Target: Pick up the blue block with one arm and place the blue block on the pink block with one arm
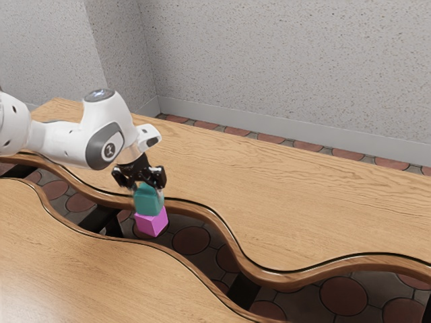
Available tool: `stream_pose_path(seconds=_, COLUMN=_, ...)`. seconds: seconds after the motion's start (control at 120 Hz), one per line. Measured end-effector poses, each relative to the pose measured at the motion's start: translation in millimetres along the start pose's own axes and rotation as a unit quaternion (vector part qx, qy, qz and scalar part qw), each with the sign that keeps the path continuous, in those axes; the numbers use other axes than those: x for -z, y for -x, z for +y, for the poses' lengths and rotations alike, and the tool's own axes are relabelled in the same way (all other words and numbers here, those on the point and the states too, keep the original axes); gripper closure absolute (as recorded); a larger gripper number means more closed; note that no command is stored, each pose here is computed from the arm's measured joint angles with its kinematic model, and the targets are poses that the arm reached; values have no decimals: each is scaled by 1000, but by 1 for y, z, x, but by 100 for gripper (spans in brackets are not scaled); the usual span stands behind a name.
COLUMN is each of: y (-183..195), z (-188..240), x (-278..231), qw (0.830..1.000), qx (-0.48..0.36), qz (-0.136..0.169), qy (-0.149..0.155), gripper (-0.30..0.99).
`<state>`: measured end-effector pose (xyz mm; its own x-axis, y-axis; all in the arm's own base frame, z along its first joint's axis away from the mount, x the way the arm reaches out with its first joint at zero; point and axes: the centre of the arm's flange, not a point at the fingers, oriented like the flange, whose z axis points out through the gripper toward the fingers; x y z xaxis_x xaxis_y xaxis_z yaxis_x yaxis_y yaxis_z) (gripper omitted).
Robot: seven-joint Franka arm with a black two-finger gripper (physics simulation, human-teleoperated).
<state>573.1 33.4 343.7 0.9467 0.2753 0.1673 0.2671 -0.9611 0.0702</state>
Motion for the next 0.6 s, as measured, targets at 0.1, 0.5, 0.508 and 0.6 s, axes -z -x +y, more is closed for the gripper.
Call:
stream_pose_path(seconds=0.1, y=-4, z=2, x=24, qw=1000, qx=-1, qz=22, qy=2, gripper=12)
stream_pose_path(seconds=0.5, y=-15, z=-45, x=333, qw=995, qx=-1, qz=83, qy=-54, gripper=2)
stream_pose_path(seconds=0.508, y=-13, z=-45, x=331, qw=995, qx=-2, qz=79, qy=-55, gripper=2)
stream_pose_path(seconds=0.6, y=-6, z=-50, x=317, qw=997, qx=-6, qz=40, qy=-66, gripper=1)
